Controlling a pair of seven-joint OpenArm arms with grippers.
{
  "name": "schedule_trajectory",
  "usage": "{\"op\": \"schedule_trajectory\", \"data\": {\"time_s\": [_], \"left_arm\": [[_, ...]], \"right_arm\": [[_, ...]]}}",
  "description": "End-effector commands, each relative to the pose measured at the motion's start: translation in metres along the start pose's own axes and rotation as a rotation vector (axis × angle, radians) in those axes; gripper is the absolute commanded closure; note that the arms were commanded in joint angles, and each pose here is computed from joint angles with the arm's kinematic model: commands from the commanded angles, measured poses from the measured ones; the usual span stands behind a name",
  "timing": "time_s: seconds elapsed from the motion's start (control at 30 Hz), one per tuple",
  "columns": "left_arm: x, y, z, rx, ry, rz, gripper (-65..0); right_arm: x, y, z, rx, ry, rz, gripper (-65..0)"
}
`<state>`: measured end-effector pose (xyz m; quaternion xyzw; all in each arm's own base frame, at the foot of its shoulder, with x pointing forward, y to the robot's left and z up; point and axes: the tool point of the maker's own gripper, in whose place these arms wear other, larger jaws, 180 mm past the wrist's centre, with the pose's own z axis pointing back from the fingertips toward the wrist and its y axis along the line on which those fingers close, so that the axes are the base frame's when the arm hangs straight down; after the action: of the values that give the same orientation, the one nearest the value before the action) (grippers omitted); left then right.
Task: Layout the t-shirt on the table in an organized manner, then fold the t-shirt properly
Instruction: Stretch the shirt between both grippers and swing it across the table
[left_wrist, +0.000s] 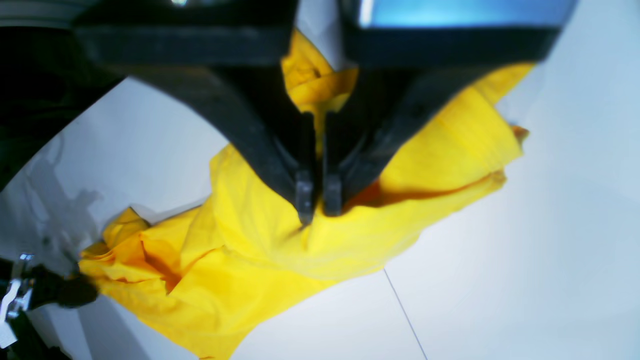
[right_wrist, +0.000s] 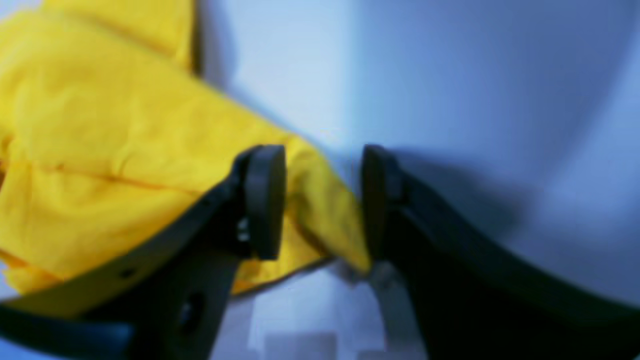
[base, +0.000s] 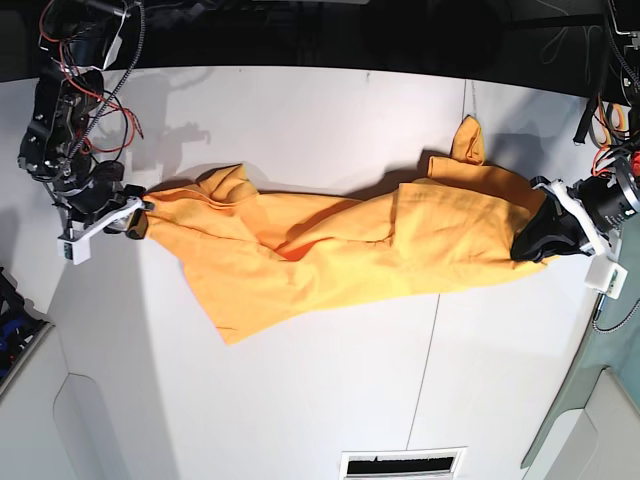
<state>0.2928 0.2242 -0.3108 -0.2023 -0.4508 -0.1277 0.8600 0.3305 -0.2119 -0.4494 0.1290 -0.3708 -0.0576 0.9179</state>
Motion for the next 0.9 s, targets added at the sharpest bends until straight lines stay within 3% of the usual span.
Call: {"op": "schedule_trajectory", "data": {"time_s": [0.0, 0.1, 0.4, 0.47, 0.53, 0.57, 0.73, 0.87], "left_arm": [[0.017, -0.002, 0.004, -0.016, -0.048, -0.031, 0.0], [0.017, -0.002, 0.004, -0.016, -0.045, -0.031, 0.0], [0.019, -0.004, 0.004, -0.029, -0.059, -0.02, 0.0], [0.019, -0.004, 0.004, -0.029, -0.056, -0.02, 0.0], [0.017, -0.004, 0.004, -0.029, -0.044, -0.019, 0.0], [0.017, -0.004, 0.004, -0.029, -0.044, -0.02, 0.0], [0.021, -0.001, 0.008, -0.024, -0.046, -0.033, 0.0], [0.043, -0.004, 0.022, -0.029, -0.108, -0.045, 0.0]], "right_arm": [[0.027, -0.005, 0.006, -0.001, -0.078, -0.008, -28.6], [0.028, -0.016, 0.011, -0.013, -0.082, -0.039, -29.1], [-0.023, -0.001, -0.01, 0.044, 0.065, -0.062, -28.7], [-0.028, 0.005, -0.014, 0.058, 0.076, -0.051, -20.9], [-0.028, 0.009, -0.015, 0.066, 0.081, -0.039, -3.8], [-0.027, 0.01, -0.015, 0.067, 0.078, -0.035, 0.0], [-0.012, 0.015, -0.008, 0.079, 0.068, 0.014, 0.0], [-0.003, 0.015, 0.014, 0.086, 0.069, 0.049, 0.0]]}}
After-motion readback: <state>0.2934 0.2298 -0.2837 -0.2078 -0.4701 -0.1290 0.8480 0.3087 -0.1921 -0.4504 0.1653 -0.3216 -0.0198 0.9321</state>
